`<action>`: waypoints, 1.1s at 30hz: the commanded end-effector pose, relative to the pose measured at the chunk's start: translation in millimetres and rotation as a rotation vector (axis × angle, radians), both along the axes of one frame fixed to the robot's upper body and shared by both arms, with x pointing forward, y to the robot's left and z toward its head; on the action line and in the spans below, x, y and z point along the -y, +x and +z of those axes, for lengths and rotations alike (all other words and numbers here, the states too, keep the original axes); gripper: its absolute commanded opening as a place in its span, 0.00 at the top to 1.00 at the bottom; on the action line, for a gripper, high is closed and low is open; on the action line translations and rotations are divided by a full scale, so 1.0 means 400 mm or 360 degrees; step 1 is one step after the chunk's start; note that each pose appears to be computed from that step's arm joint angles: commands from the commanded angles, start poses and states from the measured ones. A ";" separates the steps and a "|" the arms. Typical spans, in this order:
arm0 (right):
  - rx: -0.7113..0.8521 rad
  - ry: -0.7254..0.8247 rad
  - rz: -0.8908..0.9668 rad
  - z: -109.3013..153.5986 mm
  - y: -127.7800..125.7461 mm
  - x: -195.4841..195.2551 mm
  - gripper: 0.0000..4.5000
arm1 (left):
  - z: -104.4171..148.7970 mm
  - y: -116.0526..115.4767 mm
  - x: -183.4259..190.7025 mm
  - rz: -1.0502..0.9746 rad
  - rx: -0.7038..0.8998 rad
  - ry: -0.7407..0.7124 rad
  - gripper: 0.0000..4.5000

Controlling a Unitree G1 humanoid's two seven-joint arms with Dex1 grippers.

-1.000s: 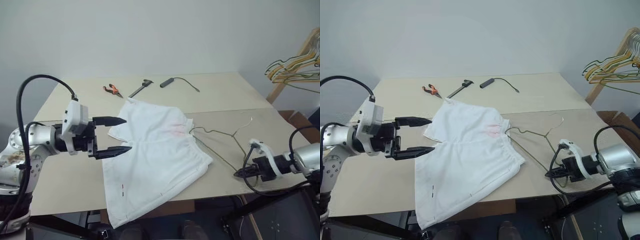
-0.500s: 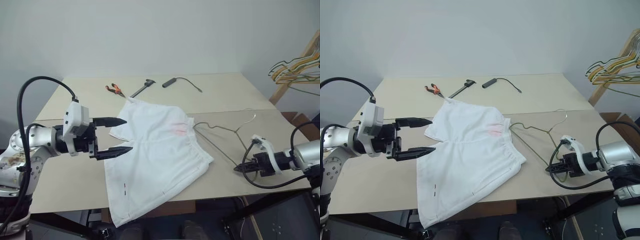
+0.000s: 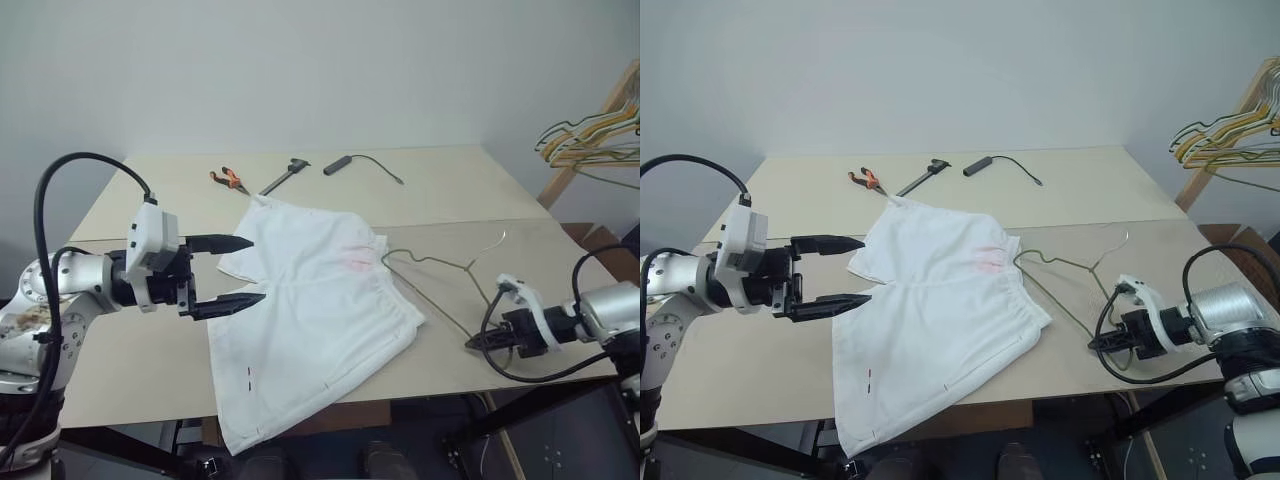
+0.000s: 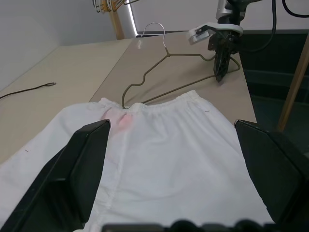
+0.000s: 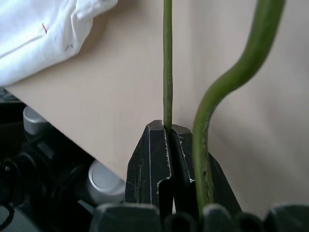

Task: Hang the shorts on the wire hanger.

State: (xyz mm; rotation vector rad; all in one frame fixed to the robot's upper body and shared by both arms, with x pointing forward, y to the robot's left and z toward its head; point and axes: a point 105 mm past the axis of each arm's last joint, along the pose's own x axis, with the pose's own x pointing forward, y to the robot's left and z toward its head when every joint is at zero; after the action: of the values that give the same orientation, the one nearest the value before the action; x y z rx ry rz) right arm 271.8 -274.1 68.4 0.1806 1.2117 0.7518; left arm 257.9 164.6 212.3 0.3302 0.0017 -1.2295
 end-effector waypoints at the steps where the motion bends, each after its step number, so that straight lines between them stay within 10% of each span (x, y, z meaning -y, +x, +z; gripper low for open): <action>1: 0.0065 -0.0009 -0.0016 0.041 0.008 0.021 1.00 | 0.035 -0.012 -0.002 0.0002 0.0092 0.0002 0.00; 16: -0.0062 0.0009 0.0197 0.063 -0.074 0.013 1.00 | 0.049 0.011 -0.012 0.0018 0.0127 0.0026 0.00; 33: -0.0077 0.0059 0.0368 0.035 -0.012 -0.032 1.00 | 0.051 -0.005 -0.019 0.0036 0.0153 0.0063 0.00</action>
State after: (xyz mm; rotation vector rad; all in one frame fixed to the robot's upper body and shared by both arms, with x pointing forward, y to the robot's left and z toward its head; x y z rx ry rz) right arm 269.2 -262.4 70.0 0.0972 1.2972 0.9071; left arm 259.9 171.5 218.7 0.3709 0.0033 -1.2031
